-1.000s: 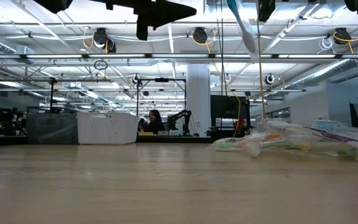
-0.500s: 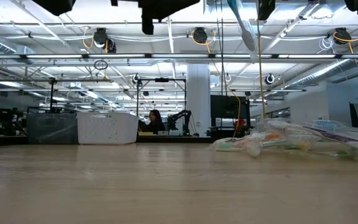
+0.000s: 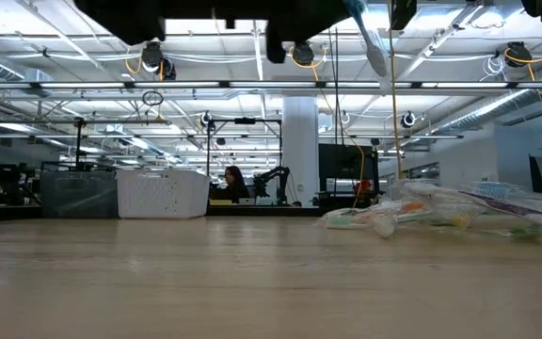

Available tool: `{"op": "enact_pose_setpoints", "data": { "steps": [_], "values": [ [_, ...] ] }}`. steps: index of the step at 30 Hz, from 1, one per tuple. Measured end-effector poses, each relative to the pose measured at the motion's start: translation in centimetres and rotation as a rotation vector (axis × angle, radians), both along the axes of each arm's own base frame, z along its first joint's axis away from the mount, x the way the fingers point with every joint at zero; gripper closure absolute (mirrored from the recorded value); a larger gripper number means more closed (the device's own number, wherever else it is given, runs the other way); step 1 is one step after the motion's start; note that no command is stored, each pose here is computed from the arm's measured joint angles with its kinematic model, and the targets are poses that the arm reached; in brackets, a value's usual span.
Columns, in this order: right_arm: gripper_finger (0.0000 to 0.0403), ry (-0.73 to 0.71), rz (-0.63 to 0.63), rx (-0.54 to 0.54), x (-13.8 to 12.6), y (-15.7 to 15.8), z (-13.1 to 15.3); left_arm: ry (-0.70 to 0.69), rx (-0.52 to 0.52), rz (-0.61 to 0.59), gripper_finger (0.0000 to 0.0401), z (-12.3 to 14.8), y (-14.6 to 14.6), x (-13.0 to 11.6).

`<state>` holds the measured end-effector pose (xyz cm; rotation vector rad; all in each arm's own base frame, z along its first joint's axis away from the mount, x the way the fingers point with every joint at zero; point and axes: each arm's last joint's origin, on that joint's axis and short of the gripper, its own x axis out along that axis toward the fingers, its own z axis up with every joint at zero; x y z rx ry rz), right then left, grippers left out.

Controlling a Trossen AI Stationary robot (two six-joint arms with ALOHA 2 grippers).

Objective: Pick & Place Toothbrushes
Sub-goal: Put the blue toothbrush into the orange bin

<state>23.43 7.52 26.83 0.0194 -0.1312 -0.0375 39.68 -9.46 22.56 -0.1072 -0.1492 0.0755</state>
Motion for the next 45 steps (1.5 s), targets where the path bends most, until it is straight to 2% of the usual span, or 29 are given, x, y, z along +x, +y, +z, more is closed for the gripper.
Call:
{"op": "enact_pose_setpoints", "data": {
  "steps": [4,22,26,34,45],
  "values": [
    [0.0403,0.007,0.000,-0.002,0.01,0.00,-0.07,-0.010,0.054,0.006,0.0190,0.16,-0.30,0.87],
    [0.0403,0.015,0.000,-0.006,0.02,0.01,-0.15,0.028,0.059,0.010,0.0193,-0.28,-0.27,0.93],
    [0.0403,0.015,0.000,-0.008,0.02,0.01,-0.15,0.042,0.064,0.009,0.0233,-0.43,-0.28,0.94],
    [0.0403,0.015,0.004,-0.008,0.02,0.03,-0.15,0.048,0.076,-0.003,0.0380,-0.49,-0.32,0.95],
    [0.0403,0.025,0.003,-0.012,0.02,0.04,-0.26,0.071,0.063,-0.014,0.0391,-0.71,-0.26,0.99]
  ]
}}
